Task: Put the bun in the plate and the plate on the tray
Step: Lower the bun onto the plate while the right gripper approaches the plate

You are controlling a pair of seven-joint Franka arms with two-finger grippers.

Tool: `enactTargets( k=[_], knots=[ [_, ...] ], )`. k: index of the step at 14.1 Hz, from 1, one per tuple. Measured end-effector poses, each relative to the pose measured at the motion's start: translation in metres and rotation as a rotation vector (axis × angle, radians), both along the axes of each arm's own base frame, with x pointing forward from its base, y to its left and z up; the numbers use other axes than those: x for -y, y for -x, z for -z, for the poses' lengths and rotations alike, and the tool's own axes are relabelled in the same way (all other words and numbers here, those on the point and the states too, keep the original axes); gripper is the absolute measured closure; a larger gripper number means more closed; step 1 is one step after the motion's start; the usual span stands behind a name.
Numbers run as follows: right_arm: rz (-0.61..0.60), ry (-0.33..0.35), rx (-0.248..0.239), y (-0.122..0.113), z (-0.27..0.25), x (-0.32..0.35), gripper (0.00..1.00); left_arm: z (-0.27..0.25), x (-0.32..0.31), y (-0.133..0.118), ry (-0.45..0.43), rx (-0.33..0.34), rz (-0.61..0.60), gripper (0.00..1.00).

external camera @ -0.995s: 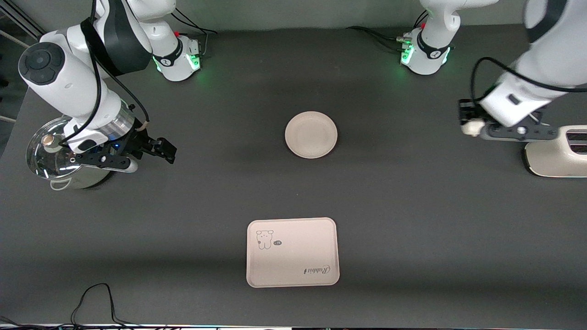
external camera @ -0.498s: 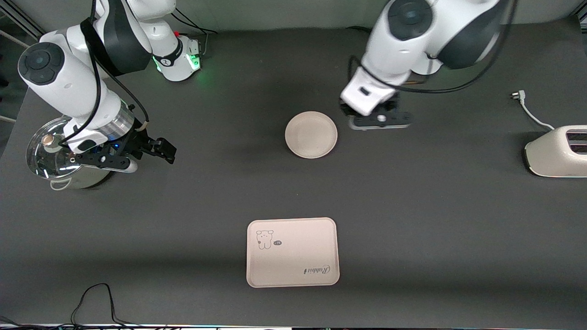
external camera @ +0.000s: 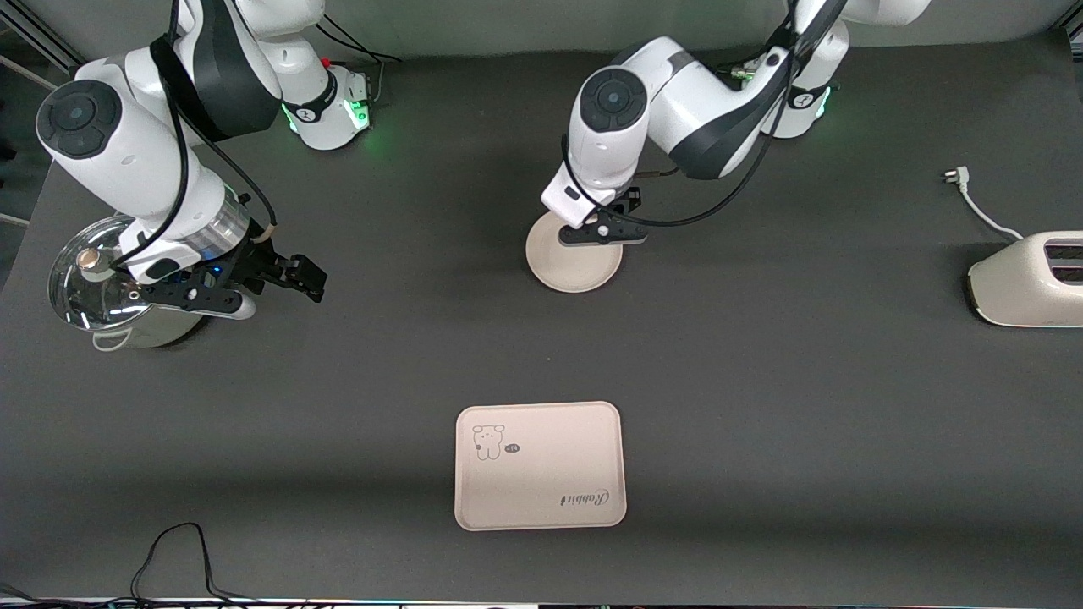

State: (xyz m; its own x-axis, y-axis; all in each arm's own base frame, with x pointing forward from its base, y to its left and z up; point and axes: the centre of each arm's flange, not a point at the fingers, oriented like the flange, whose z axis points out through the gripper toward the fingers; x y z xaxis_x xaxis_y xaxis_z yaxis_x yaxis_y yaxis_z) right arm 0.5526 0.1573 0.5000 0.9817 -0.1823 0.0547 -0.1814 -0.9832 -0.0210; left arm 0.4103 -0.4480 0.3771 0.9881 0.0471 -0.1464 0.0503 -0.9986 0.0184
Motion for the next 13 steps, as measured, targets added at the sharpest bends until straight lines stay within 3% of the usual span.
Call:
enactTargets(
  k=[11,13],
  knots=[
    [-0.083,0.008,-0.053,0.024,0.068,-0.043,0.00,0.132,0.040,0.044,-0.039,-0.007,-0.048,0.59],
    [-0.082,-0.037,-0.072,0.026,0.085,-0.060,0.00,0.142,0.040,0.041,-0.032,0.000,-0.050,0.59]
  ],
)
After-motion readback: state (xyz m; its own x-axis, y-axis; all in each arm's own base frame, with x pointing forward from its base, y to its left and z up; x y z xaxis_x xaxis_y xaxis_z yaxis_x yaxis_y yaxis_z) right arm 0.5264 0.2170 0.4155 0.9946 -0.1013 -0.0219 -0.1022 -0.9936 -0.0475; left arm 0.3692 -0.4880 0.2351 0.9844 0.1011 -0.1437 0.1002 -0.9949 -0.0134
